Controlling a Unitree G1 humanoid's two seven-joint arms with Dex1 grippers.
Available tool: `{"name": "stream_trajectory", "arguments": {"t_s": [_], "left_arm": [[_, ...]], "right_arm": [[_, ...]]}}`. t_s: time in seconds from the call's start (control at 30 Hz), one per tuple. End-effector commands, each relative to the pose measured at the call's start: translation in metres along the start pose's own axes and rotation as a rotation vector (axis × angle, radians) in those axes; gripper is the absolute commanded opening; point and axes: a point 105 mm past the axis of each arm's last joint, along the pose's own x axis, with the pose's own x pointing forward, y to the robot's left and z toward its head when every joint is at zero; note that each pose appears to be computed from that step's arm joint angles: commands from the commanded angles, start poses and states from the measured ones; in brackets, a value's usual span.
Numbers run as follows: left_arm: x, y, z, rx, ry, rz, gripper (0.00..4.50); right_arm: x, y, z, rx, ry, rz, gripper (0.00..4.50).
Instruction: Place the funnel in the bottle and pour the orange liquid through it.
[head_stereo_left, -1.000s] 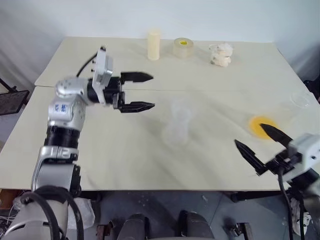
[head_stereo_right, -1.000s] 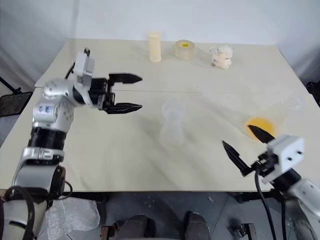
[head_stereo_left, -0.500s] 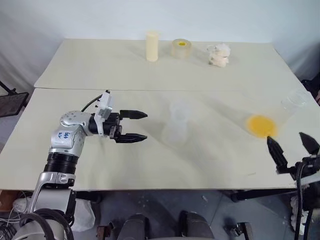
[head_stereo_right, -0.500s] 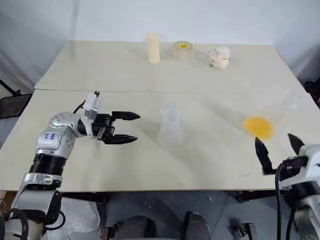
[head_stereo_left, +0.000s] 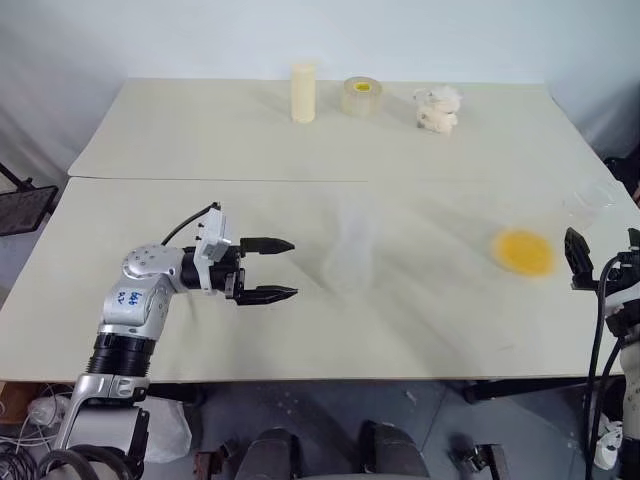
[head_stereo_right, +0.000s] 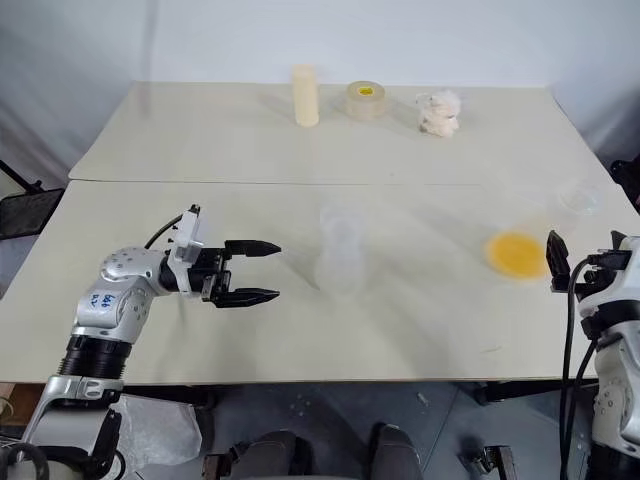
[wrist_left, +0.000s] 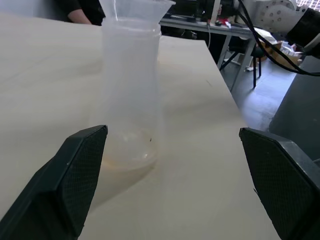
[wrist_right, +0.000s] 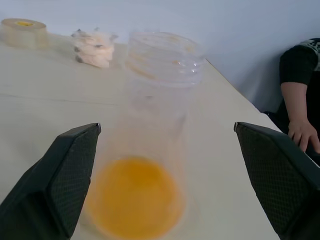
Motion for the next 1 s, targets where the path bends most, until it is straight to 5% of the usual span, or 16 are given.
{"name": "stream_trajectory", "arguments": {"t_s": [0.03, 0.5, 0.7, 0.87, 1.0], "left_arm": [[0.0, -0.004, 0.014, 0.047, -0.032, -0.002, 4.48], [0.002, -0.003, 0.019, 0.064, -0.028, 0.001, 4.48], [0.001, -0.003, 0.02, 0.061, -0.024, 0.001, 4.5], [0.001, -0.002, 0.021, 0.062, -0.028, 0.0, 4.5], [-0.001, 0.0, 0.022, 0.066, -0.047, -0.009, 4.5]], "right_arm": [[0.011, -0.005, 0.013, -0.033, -0.06, -0.009, 4.5], [0.053, -0.002, 0.015, 0.008, -0.131, -0.036, 4.5], [0.054, 0.005, 0.021, 0.068, -0.176, -0.031, 2.52], [0.045, 0.019, 0.035, 0.076, -0.227, 0.008, 2.45], [0.036, 0.065, 0.071, -0.042, -0.286, 0.142, 2.45]]}}
